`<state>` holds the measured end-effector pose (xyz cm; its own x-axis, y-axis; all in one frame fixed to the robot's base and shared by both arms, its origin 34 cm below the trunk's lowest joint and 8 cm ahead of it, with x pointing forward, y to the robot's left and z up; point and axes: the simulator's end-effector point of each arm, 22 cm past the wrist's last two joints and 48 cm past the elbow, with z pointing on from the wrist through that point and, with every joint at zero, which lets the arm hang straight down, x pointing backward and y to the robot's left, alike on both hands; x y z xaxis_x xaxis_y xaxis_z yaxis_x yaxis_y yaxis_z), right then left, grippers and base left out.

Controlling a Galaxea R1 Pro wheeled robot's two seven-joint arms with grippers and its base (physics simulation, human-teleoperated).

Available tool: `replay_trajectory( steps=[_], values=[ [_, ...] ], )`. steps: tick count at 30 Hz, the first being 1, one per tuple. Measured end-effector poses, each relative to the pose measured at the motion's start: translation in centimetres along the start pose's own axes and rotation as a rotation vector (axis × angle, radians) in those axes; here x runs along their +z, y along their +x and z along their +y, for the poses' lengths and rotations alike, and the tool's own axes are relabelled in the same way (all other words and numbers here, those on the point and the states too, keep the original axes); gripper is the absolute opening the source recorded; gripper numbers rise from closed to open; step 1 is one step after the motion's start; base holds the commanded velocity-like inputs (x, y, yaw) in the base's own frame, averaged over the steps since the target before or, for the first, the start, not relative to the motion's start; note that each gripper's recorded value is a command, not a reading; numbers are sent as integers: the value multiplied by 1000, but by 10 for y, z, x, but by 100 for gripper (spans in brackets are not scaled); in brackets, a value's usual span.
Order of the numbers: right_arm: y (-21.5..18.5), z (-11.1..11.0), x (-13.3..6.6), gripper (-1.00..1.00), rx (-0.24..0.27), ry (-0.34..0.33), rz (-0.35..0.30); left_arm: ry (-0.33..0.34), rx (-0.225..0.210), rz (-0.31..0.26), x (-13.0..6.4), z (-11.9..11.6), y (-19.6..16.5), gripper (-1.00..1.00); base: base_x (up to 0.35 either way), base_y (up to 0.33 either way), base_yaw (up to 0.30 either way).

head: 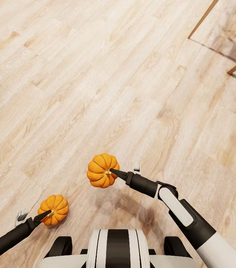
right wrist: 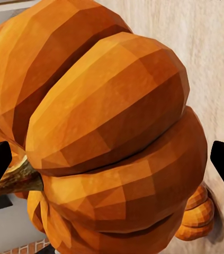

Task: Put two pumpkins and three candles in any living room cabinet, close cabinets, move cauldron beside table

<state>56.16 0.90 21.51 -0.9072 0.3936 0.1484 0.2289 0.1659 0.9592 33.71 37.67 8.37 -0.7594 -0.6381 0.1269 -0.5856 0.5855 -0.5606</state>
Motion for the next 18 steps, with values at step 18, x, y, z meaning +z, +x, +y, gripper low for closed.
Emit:
replay_trajectory(
  steps=[18],
  values=[
    [-3, 11, -1, -100, -17, -9, -4, -21, 16, 3, -1, 0, -1, -100, 0, 0, 0]
  ],
)
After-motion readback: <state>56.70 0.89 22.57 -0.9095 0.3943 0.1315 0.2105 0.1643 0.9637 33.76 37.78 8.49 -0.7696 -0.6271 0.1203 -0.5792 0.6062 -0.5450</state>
